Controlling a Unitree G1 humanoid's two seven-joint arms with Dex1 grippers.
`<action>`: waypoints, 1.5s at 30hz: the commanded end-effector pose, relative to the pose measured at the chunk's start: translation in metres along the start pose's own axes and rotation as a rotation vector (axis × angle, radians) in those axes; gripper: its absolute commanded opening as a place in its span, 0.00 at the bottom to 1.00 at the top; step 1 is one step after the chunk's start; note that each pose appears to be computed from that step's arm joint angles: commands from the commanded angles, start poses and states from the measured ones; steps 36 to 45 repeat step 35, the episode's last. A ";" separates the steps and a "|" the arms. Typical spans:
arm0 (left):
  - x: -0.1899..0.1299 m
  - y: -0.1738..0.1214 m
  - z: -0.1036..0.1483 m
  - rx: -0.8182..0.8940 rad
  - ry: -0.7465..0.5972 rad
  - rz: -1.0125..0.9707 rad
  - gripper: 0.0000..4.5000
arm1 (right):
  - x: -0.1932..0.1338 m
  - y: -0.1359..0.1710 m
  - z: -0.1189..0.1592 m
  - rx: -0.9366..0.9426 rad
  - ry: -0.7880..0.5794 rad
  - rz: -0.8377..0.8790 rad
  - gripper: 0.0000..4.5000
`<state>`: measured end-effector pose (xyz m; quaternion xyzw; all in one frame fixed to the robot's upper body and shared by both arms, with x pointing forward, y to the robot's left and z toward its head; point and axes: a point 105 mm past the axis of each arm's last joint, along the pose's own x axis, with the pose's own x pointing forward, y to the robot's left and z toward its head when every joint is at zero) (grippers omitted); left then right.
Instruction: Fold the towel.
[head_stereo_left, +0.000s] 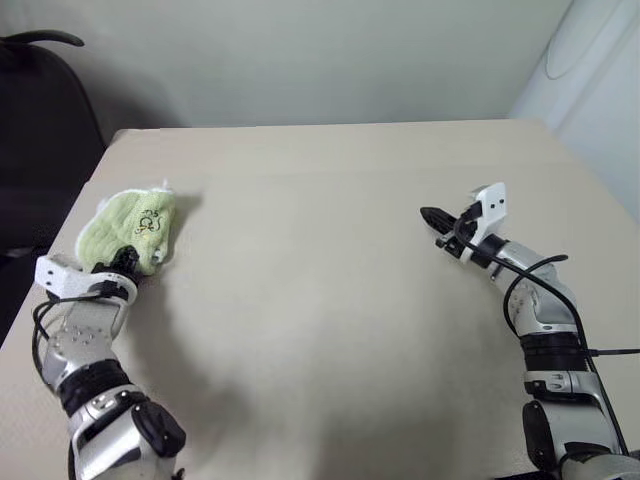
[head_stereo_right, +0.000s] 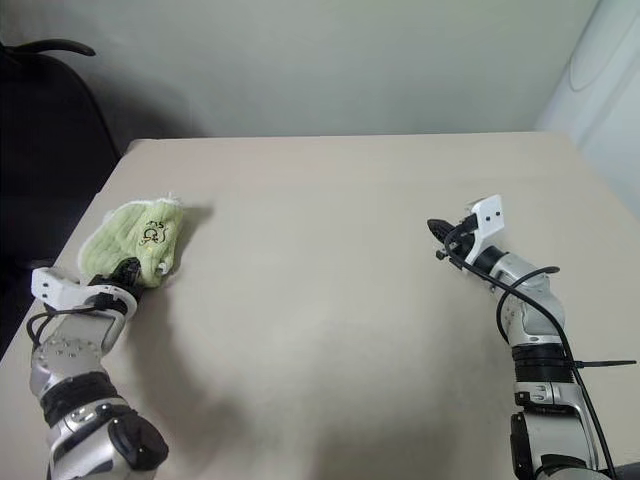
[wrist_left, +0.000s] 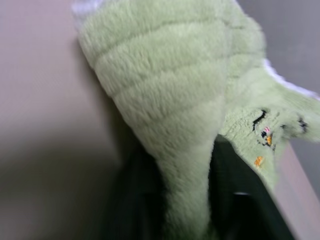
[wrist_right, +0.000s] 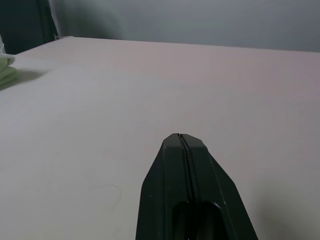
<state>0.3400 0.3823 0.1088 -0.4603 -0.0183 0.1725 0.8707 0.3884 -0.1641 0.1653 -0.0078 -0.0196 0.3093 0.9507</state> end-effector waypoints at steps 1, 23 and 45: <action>-0.011 0.006 0.009 0.017 -0.021 0.015 0.59 | 0.003 0.004 0.017 -0.039 -0.048 0.025 0.00; -0.096 -0.102 -0.019 1.076 0.053 -0.558 0.99 | -0.019 0.000 0.012 -0.110 0.036 0.121 0.00; -0.112 -0.112 -0.103 1.090 0.249 -0.754 0.99 | -0.030 -0.004 0.001 -0.125 0.048 0.069 0.00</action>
